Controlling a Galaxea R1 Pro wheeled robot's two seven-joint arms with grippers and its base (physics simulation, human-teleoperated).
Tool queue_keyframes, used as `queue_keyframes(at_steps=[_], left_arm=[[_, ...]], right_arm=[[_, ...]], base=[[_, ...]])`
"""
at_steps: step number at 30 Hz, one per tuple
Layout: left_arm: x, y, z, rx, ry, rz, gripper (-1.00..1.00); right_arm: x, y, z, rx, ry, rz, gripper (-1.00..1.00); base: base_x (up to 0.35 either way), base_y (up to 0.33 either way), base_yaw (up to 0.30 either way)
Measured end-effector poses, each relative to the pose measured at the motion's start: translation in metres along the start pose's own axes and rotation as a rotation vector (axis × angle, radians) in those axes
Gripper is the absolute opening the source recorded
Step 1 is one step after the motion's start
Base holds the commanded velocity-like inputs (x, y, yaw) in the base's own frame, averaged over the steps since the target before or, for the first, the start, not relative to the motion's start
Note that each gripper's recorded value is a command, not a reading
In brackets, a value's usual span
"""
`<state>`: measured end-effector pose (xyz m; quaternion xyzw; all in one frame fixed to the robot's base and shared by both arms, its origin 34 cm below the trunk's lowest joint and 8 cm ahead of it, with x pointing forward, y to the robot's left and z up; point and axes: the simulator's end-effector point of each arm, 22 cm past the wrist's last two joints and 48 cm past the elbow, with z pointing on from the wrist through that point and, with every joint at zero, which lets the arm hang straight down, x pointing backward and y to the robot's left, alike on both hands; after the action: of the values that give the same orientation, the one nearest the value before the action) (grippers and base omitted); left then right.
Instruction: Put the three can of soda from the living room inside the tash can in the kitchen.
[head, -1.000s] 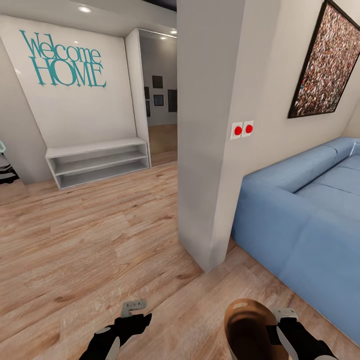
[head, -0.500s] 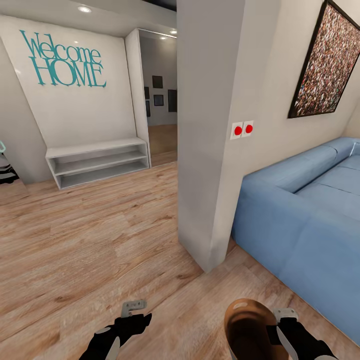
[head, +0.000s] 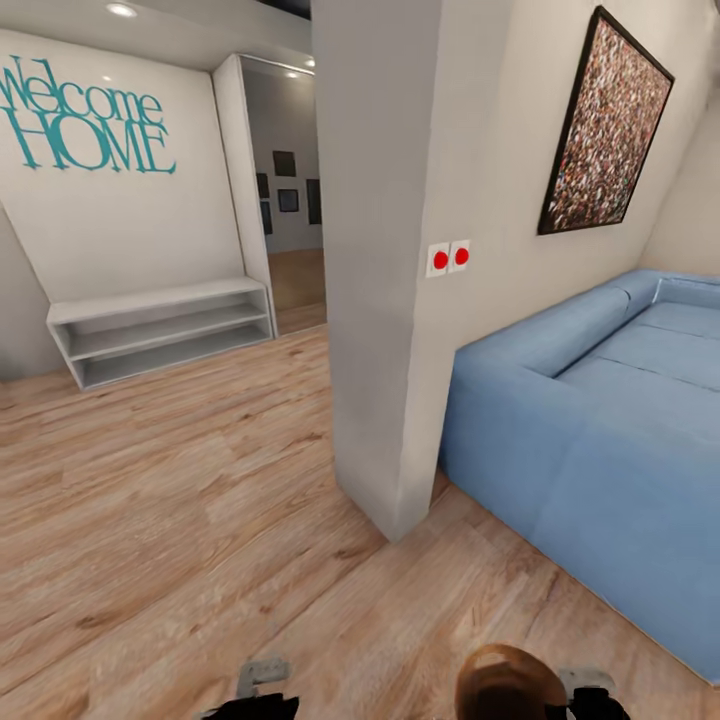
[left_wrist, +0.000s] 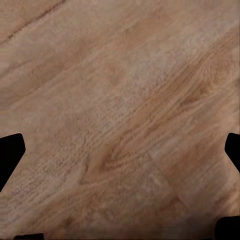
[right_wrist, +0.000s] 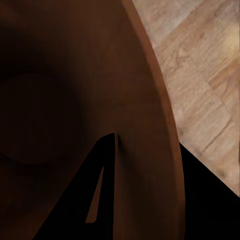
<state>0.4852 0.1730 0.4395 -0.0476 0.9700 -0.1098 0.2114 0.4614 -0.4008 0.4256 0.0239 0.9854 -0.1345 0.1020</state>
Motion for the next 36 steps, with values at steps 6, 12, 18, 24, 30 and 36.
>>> queue_keyframes(at_steps=[6, 12, 18, 24, 30, 36], left_arm=[[0.002, 0.001, 0.0, -0.001, 0.004, -0.005, 1.0], [0.0, 0.001, 0.0, -0.002, -0.001, -0.007, 1.0], [0.001, 0.002, 0.0, -0.003, 0.001, -0.008, 1.0], [0.001, 0.002, 0.0, -0.003, 0.0, -0.008, 1.0], [0.001, 0.002, 0.0, -0.003, -0.001, -0.008, 1.0], [0.001, 0.002, 0.0, -0.003, 0.0, -0.009, 1.0]], right_arm=[[-0.005, 0.001, -0.001, -0.005, -0.013, 0.014, -1.0], [-0.005, 0.003, -0.001, -0.008, -0.014, 0.003, -1.0], [-0.004, 0.013, -0.002, -0.029, -0.014, 0.012, -1.0], [-0.006, 0.015, -0.002, -0.032, -0.02, 0.008, -1.0], [-0.006, 0.016, -0.002, -0.033, -0.023, 0.005, -1.0], [-0.006, 0.018, -0.002, -0.038, -0.023, 0.006, -1.0]], base=[[0.0, 0.0, -0.284], [0.0, 0.0, -0.286], [0.0, 0.0, -0.286], [0.0, 0.0, -0.286], [0.0, 0.0, -0.284], [0.0, 0.0, -0.284]])
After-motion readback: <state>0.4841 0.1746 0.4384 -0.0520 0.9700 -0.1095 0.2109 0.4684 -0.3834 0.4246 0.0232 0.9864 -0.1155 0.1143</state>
